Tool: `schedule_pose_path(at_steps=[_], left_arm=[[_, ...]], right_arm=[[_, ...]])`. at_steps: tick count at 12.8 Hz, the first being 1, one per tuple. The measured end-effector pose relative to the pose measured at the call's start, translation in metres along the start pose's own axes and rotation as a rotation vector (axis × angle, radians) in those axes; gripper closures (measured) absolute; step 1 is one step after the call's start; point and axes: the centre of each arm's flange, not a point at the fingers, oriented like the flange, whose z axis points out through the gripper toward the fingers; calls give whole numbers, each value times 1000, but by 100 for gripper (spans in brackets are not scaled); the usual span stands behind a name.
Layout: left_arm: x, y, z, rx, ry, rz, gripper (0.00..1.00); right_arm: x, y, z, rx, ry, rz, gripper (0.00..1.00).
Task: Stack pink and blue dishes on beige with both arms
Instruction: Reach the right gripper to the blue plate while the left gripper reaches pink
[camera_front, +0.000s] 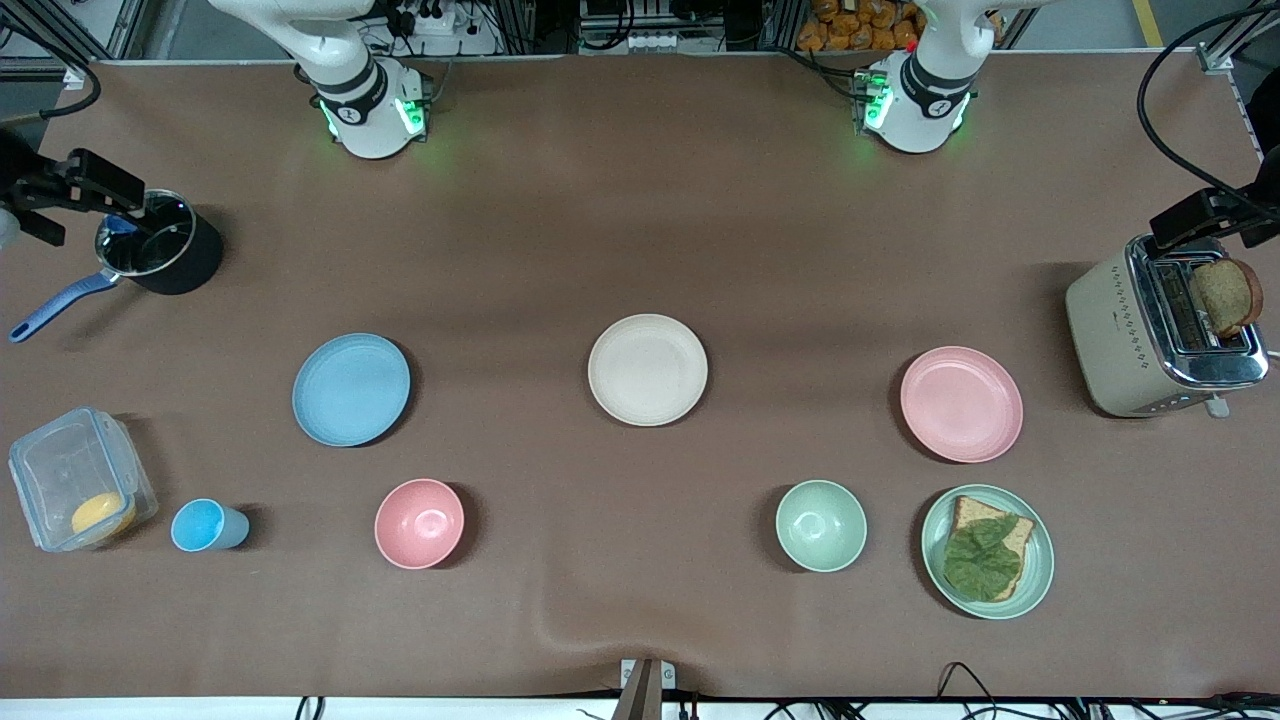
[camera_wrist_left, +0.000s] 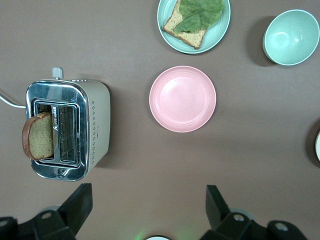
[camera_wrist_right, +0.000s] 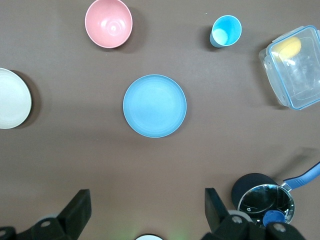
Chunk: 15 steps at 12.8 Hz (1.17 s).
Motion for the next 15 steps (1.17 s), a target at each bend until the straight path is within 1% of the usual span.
schedule_pose_path(at_steps=[4, 5, 6, 8, 9, 12, 15], left_arm=[[1, -1, 1, 4, -2, -2, 0], [2, -2, 6, 13, -13, -2, 0], [6, -2, 19, 24, -41, -2, 0], [21, -4, 66, 39, -117, -27, 0], [32, -11, 92, 40, -137, -43, 0], [60, -30, 175, 34, -150, -76, 0], [69, -49, 259, 24, -152, -109, 0]], right_arm=[[0, 0, 1, 0, -1, 0, 0], [0, 0, 1, 0, -1, 0, 0], [0, 0, 1, 0, -1, 0, 0], [0, 1, 5, 1, -10, 1, 0], [1, 2, 10, 3, -20, 3, 0], [3, 12, 35, 10, -61, 22, 0], [15, 29, 86, 19, -96, 50, 0]])
